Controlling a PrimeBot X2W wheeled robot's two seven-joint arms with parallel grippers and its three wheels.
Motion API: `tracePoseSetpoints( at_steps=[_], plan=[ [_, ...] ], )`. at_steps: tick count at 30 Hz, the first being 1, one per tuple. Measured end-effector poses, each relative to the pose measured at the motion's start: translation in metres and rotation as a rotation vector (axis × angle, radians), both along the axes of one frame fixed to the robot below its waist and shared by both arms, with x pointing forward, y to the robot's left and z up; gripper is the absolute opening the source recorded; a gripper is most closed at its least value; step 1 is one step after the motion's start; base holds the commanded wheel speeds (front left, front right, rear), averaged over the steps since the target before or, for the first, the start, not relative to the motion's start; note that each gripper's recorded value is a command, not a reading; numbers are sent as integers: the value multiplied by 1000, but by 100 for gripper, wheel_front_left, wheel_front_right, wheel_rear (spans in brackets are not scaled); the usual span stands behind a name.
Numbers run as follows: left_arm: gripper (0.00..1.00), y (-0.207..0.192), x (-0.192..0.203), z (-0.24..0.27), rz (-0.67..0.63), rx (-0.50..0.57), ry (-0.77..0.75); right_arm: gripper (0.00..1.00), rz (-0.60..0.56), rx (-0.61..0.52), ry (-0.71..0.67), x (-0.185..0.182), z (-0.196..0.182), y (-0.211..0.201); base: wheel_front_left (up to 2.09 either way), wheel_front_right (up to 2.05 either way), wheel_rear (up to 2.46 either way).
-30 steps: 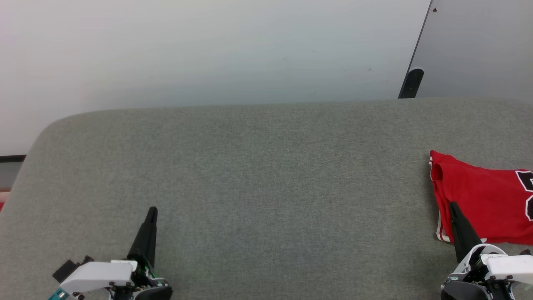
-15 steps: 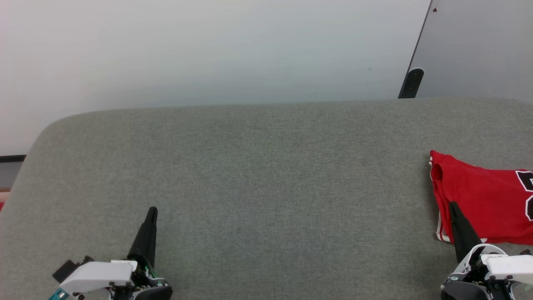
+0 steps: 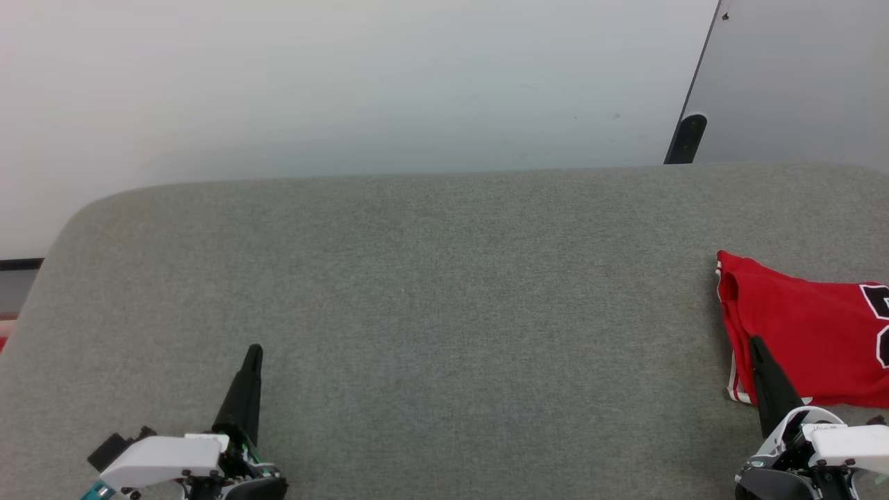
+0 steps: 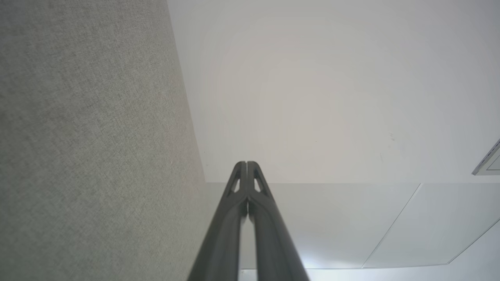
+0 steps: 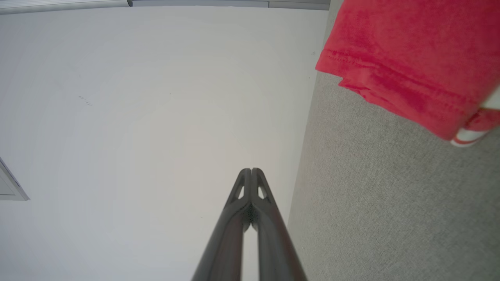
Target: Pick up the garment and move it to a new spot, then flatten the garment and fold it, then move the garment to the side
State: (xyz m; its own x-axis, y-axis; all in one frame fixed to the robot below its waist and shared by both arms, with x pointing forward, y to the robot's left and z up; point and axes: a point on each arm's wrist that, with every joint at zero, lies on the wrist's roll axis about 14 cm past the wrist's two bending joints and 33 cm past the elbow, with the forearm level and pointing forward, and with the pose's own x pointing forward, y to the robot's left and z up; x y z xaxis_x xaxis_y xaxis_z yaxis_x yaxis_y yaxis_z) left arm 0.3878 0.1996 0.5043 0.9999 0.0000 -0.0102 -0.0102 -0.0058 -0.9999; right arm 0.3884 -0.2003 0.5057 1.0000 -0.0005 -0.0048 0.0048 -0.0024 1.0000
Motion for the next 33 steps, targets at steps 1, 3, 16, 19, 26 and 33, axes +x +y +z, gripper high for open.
tracePoseSetpoints(
  at_steps=[1,3,16,19,26,33],
  plan=[
    [0,0,0,0,0,0,0,0,0,0,0,0,0,0,0,0,0],
    [0,0,0,0,0,0,0,0,0,0,0,0,0,0,0,0,0],
    [0,0,0,0,0,0,0,0,0,0,0,0,0,0,0,0,0],
    [0,0,0,0,0,0,0,0,0,0,0,0,0,0,0,0,0],
    [0,0,0,0,0,0,0,0,0,0,0,0,0,0,0,0,0],
    [0,0,0,0,0,0,0,0,0,0,0,0,0,0,0,0,0]
  ],
)
